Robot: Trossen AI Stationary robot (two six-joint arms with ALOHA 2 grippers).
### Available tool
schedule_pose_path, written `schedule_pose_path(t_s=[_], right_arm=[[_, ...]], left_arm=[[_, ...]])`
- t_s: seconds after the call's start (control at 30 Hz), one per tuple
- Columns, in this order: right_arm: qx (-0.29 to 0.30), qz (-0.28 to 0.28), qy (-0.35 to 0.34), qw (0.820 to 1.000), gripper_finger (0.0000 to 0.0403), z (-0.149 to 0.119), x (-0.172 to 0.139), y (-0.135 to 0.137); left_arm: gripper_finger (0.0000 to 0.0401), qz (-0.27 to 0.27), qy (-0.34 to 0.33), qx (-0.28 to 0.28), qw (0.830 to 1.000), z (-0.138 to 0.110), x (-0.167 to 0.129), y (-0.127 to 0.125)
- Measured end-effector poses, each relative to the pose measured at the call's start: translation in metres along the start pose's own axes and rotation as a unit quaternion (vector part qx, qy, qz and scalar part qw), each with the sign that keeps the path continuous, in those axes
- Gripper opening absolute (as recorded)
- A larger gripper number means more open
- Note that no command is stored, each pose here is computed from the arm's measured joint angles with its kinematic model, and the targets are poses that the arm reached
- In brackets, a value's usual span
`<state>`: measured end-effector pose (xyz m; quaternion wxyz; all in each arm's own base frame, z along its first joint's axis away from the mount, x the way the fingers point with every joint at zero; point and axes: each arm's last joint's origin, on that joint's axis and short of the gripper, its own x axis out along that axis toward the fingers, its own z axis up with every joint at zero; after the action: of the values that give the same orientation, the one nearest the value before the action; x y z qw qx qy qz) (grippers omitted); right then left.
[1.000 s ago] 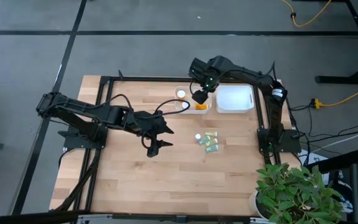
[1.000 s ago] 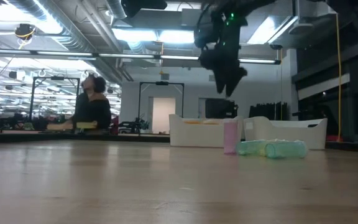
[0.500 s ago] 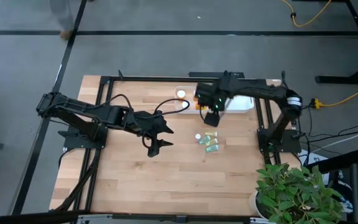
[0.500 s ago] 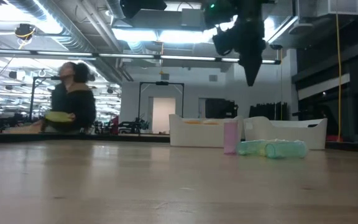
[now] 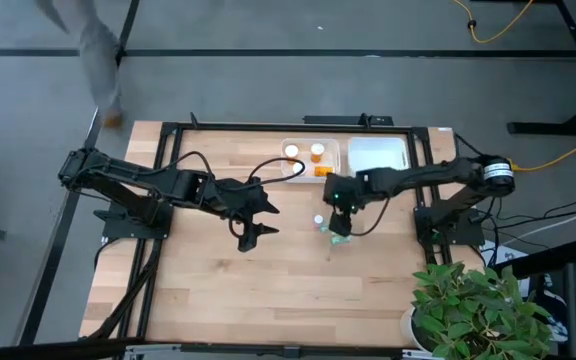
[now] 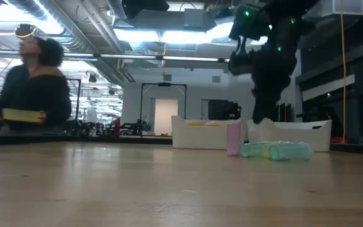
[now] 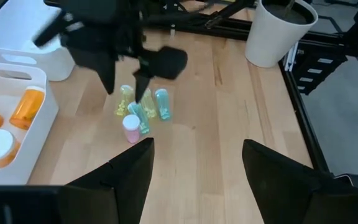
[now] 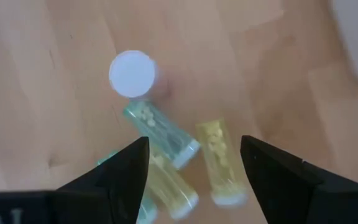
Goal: Pick and place medicine bottles into bin by pill shape (circle, oval)
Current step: Put the pink tablet bottle into the right white bin
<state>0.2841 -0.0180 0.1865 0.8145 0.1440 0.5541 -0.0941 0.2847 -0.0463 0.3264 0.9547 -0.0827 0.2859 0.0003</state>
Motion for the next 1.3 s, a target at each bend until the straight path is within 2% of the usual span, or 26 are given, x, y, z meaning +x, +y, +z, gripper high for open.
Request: schedule_pose_path(t_s=[0.17, 0.47, 0.77, 1.3], right_arm=[[-0.011, 0.022, -0.019, 1.0, 0.0255, -0.008, 0.019, 0.005], [-0.046, 0.047, -0.089, 0.994, 0.0255, 0.002, 0.019, 0.015], [-0.064, 0.034, -0.1, 0.992, 0.0254, 0.004, 0.02, 0.015], [-0.076, 0.032, -0.106, 0.991, 0.0178, 0.006, 0.026, 0.017]], left_arm=[[0.0237, 0.0, 0.001, 0.0, 1.0, 0.0, 0.0, 0.0], [0.0237, 0.0, 0.001, 0.0, 1.0, 0.0, 0.0, 0.0], [0.0237, 0.0, 0.001, 0.0, 1.0, 0.0, 0.0, 0.0], [0.0237, 0.0, -0.001, 0.0, 1.0, 0.0, 0.0, 0.0]])
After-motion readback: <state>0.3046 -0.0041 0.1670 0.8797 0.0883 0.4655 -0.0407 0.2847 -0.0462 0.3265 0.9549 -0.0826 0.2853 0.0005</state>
